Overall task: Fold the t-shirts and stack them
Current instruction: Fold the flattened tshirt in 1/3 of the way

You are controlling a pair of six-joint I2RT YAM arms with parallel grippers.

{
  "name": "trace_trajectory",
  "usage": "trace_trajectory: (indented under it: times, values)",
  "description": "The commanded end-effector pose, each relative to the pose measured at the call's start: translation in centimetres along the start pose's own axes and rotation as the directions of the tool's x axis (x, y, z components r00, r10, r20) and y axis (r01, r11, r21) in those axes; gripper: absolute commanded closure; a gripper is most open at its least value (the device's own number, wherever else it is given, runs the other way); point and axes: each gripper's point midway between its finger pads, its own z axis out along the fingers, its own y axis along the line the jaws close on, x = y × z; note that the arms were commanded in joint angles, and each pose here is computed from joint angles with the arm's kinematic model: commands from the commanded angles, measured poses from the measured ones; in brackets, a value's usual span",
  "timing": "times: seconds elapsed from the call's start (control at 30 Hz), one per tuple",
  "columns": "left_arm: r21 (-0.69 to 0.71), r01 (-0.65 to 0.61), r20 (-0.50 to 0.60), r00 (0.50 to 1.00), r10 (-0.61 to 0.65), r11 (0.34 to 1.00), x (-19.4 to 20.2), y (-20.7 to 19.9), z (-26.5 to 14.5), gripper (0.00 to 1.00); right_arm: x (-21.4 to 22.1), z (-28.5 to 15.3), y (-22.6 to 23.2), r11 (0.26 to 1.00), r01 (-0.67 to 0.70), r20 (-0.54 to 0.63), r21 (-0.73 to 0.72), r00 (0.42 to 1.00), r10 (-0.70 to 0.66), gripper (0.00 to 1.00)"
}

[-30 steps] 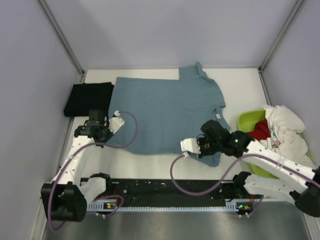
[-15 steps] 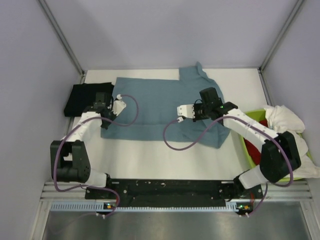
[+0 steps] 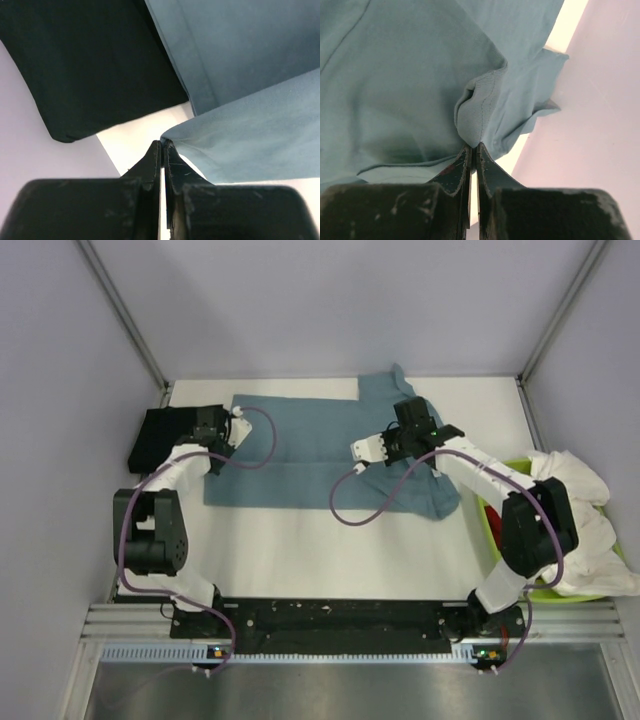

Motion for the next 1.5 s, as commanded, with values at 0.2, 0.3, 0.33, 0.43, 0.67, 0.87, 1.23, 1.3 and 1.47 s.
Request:
trace_trajectory:
  times: [0.2, 0.3, 0.33, 0.43, 0.67, 0.87, 1.23, 1.3, 1.47]
  values:
    - [-0.085, -0.007, 0.037, 0.999, 0.010, 0.996, -3.2, 2.1, 2.5, 1.00, 1.3, 0.3, -3.3, 0.996, 0.073, -0.038, 0.058, 0.997, -0.071, 1.00]
    - [-0.104, -0.025, 0.046, 0.999, 0.030, 0.994, -3.9, 2.3, 3.1, 1.00, 1.8, 0.2, -3.7, 0.995, 0.070, -0.057, 0.064, 0.996, -0.067, 1.00]
    - [-0.107, -0.028, 0.045, 0.998, 0.033, 0.994, -4.1, 2.4, 3.3, 1.00, 2.0, 0.2, -3.8, 0.996, 0.068, -0.065, 0.064, 0.996, -0.064, 1.00]
    - [-0.106, -0.037, 0.043, 0.998, 0.042, 0.994, -4.5, 2.3, 3.9, 1.00, 2.4, 0.0, -4.0, 0.995, 0.076, -0.078, 0.068, 0.994, -0.071, 1.00]
    - [-0.116, -0.059, 0.023, 0.998, 0.062, 0.992, -4.6, 2.2, 5.3, 1.00, 2.2, 1.0, -3.8, 0.995, 0.087, -0.059, 0.054, 0.995, -0.084, 1.00]
    - [-0.175, -0.032, 0.022, 0.999, 0.036, 0.984, -5.2, 3.8, 4.5, 0.57, 2.5, 5.2, -5.9, 0.984, 0.118, -0.059, 0.136, 0.992, -0.111, 1.00]
    - [0.023, -0.105, 0.112, 0.988, 0.102, 0.994, -3.5, 0.4, -2.0, 0.41, 5.0, 4.0, -18.3, 0.645, -0.412, 0.104, 0.644, 0.882, 0.460, 0.45]
    - [0.076, -0.135, 0.116, 0.985, 0.125, 0.988, -2.4, -1.0, -2.7, 0.41, 4.4, 1.9, -18.6, 0.551, -0.602, 0.199, 0.577, 0.758, 0.621, 0.41]
    - [0.192, -0.235, 0.113, 0.970, 0.216, 0.953, 0.7, -4.7, -2.6, 0.46, 0.7, -0.7, -11.5, 0.433, -0.870, 0.185, 0.237, 0.478, 0.859, 0.44]
